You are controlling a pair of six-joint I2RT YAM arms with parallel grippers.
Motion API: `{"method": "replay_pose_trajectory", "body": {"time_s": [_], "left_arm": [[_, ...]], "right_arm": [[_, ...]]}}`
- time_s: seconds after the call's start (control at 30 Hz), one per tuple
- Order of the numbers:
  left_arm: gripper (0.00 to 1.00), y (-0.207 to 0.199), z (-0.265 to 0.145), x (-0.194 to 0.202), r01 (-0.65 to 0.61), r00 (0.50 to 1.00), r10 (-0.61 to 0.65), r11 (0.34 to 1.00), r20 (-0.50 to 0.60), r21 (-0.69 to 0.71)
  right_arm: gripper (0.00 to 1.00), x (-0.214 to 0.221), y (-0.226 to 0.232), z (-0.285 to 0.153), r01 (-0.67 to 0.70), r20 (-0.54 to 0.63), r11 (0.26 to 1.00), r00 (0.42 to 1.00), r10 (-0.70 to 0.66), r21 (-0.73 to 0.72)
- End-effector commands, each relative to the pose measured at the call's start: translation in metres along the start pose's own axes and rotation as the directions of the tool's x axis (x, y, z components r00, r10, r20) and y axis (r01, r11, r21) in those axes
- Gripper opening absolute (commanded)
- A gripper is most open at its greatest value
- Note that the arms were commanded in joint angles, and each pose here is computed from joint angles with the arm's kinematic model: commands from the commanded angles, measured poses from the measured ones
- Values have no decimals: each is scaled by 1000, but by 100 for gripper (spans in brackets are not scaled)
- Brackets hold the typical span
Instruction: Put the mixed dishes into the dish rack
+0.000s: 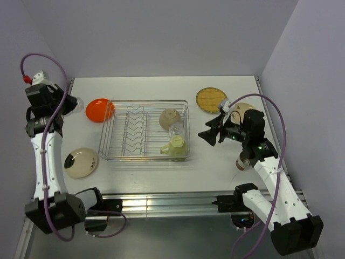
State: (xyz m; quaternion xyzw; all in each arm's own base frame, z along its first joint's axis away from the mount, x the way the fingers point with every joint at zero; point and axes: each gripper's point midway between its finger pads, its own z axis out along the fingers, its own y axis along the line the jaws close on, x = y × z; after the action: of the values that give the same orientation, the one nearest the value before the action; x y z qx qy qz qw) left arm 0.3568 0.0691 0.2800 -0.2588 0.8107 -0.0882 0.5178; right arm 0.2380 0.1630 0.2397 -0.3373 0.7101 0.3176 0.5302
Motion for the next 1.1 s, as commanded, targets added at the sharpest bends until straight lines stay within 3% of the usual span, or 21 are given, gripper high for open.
{"method": "replay_pose_trajectory", "body": {"time_s": [0.0,0.07,0.1,0.13,0.27,0.3,0.33,0.47,0.5,0.57,0.7,0.8,1.07], "left_arm": [[0,-88,-46,-31,45,996,-69,942,59,332],[0,-118,-59,-29,91,993,-116,888,29,451],[0,-135,-69,-29,112,990,-138,848,10,519],[0,-170,-86,-21,159,986,-158,746,-60,647],[0,-256,-124,18,249,968,-104,506,-229,826],[0,-270,-126,29,280,958,-89,471,-271,836],[0,-292,-144,40,308,950,-68,381,-306,872],[0,-326,-163,61,384,922,-45,222,-384,896],[0,-332,-170,67,413,909,-35,192,-414,890],[0,-341,-172,72,425,904,-24,152,-427,892],[0,-351,-179,79,450,892,-12,116,-452,885],[0,-353,-180,82,462,886,-5,99,-463,882],[0,-359,-179,96,504,862,11,74,-507,860]], "right_arm": [[70,-52,10,5,-133,103,990,985,138,-50],[70,-62,13,11,-172,117,982,976,181,-83],[76,-69,15,13,-239,122,966,960,250,-96],[78,-80,12,16,-264,141,959,951,276,-101],[81,-118,11,25,-458,192,875,855,481,-156],[81,-127,13,26,-553,195,812,789,582,-186],[81,-139,11,29,-568,228,795,762,606,-213],[84,-152,9,36,-768,171,570,544,822,-293],[84,-153,9,36,-777,169,544,518,838,-317],[86,-156,14,34,-810,136,460,443,886,-363],[90,-150,14,33,-838,118,378,361,925,-393],[93,-150,14,33,-837,118,363,346,931,-409],[98,-158,9,38,-820,140,398,375,917,-411]]}}
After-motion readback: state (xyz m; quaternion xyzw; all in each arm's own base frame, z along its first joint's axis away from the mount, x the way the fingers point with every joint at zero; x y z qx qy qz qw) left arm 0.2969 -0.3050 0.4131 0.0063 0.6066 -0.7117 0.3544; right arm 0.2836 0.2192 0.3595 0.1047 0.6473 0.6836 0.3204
